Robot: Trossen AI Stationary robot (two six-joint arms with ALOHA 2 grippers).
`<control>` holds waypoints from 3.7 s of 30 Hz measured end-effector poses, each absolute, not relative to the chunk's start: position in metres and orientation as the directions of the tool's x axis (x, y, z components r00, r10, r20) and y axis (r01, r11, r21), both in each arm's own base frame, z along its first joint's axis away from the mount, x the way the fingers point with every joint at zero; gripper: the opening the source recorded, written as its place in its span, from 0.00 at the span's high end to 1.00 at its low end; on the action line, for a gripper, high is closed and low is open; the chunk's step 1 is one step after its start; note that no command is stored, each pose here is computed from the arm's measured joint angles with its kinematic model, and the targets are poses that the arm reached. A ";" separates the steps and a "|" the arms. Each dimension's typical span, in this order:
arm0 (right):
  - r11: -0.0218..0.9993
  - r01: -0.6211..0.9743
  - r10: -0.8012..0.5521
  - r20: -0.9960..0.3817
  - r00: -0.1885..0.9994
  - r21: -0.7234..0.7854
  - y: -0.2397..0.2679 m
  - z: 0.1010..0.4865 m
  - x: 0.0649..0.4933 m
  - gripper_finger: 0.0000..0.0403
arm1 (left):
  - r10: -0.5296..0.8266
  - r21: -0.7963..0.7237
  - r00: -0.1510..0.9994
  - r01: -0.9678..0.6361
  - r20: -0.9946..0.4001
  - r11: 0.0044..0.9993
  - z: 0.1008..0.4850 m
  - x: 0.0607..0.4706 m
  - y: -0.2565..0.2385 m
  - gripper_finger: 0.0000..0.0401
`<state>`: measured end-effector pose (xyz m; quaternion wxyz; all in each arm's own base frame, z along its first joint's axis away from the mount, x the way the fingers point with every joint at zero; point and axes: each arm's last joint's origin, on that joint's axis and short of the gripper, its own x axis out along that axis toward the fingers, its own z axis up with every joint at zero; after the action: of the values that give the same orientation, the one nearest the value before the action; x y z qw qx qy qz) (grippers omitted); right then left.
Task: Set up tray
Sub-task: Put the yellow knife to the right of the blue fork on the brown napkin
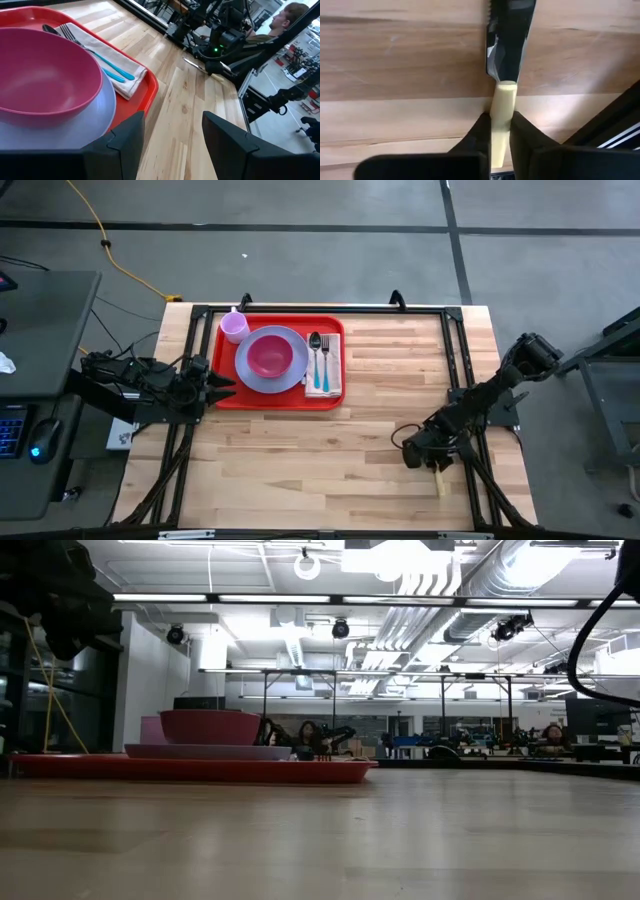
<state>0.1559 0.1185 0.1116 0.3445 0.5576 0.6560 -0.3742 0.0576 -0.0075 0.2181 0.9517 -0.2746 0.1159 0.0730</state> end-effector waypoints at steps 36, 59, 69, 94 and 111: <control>-0.077 0.991 0.397 -0.908 0.132 0.110 0.087 0.124 0.199 0.96 | 0.075 -0.505 0.962 -0.203 -0.262 0.839 0.218 0.058 -0.008 0.43; -0.066 0.899 0.121 -0.891 0.438 0.433 0.025 0.202 0.270 0.97 | 0.076 -0.499 0.962 -0.202 -0.262 0.842 0.218 0.058 -0.008 0.43; 0.050 0.886 0.046 -0.888 0.458 0.460 -0.030 0.234 0.311 0.97 | 0.076 -0.499 0.962 -0.203 -0.263 0.843 0.218 0.058 -0.007 0.43; -0.024 0.867 0.169 -0.853 0.494 0.498 -0.119 0.214 0.364 0.97 | 0.081 -0.502 0.961 -0.210 -0.265 0.839 0.218 0.057 -0.007 0.43; -0.051 0.834 0.143 -0.823 0.550 0.549 -0.122 0.217 0.369 0.97 | 0.084 -0.501 0.960 -0.213 -0.268 0.839 0.217 0.057 -0.007 0.43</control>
<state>0.3694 -0.1220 0.2166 0.5813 0.6613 0.3693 -0.2973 0.0574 -0.0072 0.2173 0.9516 -0.2727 0.1183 0.0783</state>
